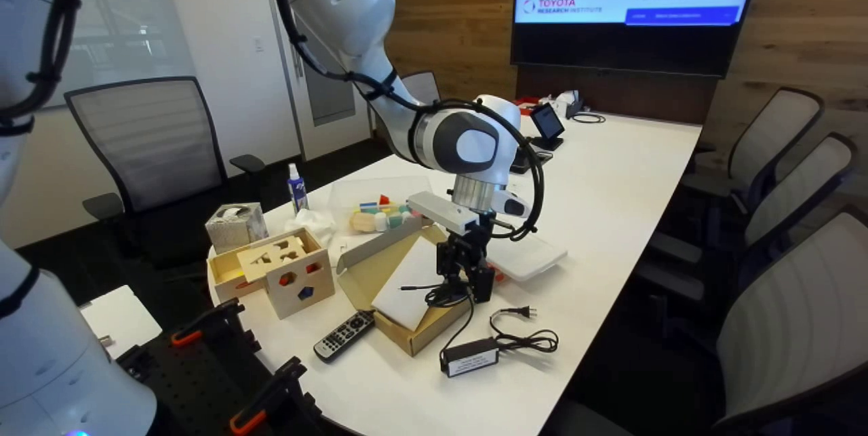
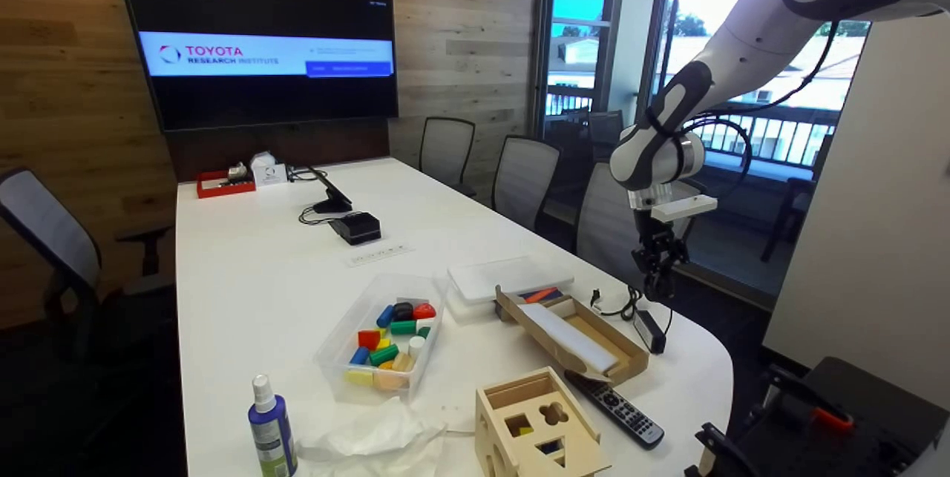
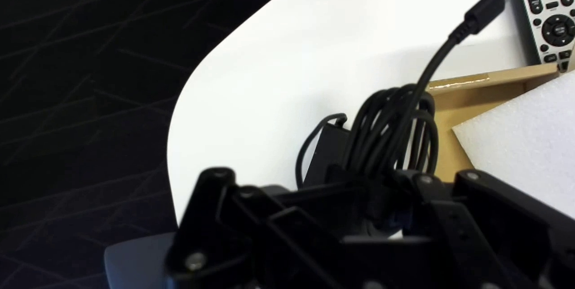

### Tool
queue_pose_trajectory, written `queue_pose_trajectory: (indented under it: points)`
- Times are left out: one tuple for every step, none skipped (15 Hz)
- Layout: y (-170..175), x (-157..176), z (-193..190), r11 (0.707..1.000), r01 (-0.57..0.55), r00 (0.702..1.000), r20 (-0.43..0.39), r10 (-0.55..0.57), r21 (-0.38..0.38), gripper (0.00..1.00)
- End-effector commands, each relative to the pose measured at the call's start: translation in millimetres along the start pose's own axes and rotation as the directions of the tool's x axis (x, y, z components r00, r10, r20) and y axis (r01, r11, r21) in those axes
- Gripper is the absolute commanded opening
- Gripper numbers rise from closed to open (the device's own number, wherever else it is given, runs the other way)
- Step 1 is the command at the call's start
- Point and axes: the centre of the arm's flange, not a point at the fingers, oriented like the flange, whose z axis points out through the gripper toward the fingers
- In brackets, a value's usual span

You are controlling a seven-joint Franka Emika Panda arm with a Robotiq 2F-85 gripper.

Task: Remove the charging cable from the box and put it on the table

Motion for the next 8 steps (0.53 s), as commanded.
queue_pose_trajectory:
  points:
    - [3.1,19.2,19.8,0.998,0.010,1.000,0.023,-0.011,0.058,0.00]
    - [3.9,20.8,26.7,0.997,0.012,1.000,0.025,-0.014,0.078,0.00]
    - [7.1,22.0,35.3,0.995,0.013,1.000,0.022,-0.015,0.100,0.00]
    - [10.7,23.6,43.6,0.992,0.014,1.000,0.020,-0.016,0.123,0.00]
    - [15.4,24.1,51.7,0.987,0.022,1.000,0.008,-0.024,0.161,0.00]
    - [22.7,24.3,60.8,0.981,0.022,1.000,-0.002,-0.022,0.191,0.00]
    - [30.3,24.9,68.7,0.977,0.023,1.000,-0.014,-0.021,0.214,0.00]
    - [37.4,25.9,76.1,0.973,0.028,0.999,-0.031,-0.022,0.231,0.00]
